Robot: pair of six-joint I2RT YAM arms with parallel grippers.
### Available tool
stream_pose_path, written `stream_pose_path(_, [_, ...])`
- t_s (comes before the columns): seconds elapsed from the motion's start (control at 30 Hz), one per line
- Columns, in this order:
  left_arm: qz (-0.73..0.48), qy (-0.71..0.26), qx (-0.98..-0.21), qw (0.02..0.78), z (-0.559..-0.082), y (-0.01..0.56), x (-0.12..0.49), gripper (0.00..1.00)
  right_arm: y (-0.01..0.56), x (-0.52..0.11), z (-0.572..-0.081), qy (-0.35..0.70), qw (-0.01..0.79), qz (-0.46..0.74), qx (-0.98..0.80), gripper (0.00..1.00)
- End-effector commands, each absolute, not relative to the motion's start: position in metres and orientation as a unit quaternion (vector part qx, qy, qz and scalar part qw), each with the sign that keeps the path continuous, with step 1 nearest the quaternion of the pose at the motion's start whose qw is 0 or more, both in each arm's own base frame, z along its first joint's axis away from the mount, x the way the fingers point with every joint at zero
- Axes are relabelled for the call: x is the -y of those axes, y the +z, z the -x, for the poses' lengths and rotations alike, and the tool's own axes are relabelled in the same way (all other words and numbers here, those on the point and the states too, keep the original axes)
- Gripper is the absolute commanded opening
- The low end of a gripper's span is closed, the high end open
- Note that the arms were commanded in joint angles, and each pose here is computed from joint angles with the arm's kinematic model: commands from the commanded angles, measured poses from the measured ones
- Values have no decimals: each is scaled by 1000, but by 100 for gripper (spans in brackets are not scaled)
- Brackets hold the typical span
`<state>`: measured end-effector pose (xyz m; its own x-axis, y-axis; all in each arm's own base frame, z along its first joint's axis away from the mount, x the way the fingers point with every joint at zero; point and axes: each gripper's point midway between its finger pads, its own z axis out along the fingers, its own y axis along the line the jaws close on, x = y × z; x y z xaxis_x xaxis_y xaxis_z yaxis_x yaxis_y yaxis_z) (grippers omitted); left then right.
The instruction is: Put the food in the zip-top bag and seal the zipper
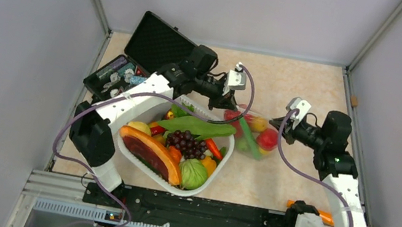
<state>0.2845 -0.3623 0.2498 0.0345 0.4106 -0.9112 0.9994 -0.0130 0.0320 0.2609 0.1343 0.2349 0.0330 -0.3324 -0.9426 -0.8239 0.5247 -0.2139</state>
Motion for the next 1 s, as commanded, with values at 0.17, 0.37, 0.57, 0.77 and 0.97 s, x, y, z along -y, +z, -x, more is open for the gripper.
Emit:
stream_pose_path(0.17, [-581,-307,-635,406,-307,252,312,0,247,-117,-277,159,585,418,-677,0])
stream_pose_path(0.37, [-578,-302,-643,402,-310,249,307,0,247,-117,-277,161,585,419,-676,0])
stream_pose_path(0.57, [-570,-300,-648,407,-314,250,306,1,250,-119,-276,162,592,420,-669,0])
stream_pose_path(0.77, [-546,-345,-633,428,-310,267,319,35,256,-126,-270,178,601,430,-650,0])
stream_pose_path(0.97, [-497,-372,-618,482,-314,294,327,88,268,-128,-268,181,622,424,-633,0])
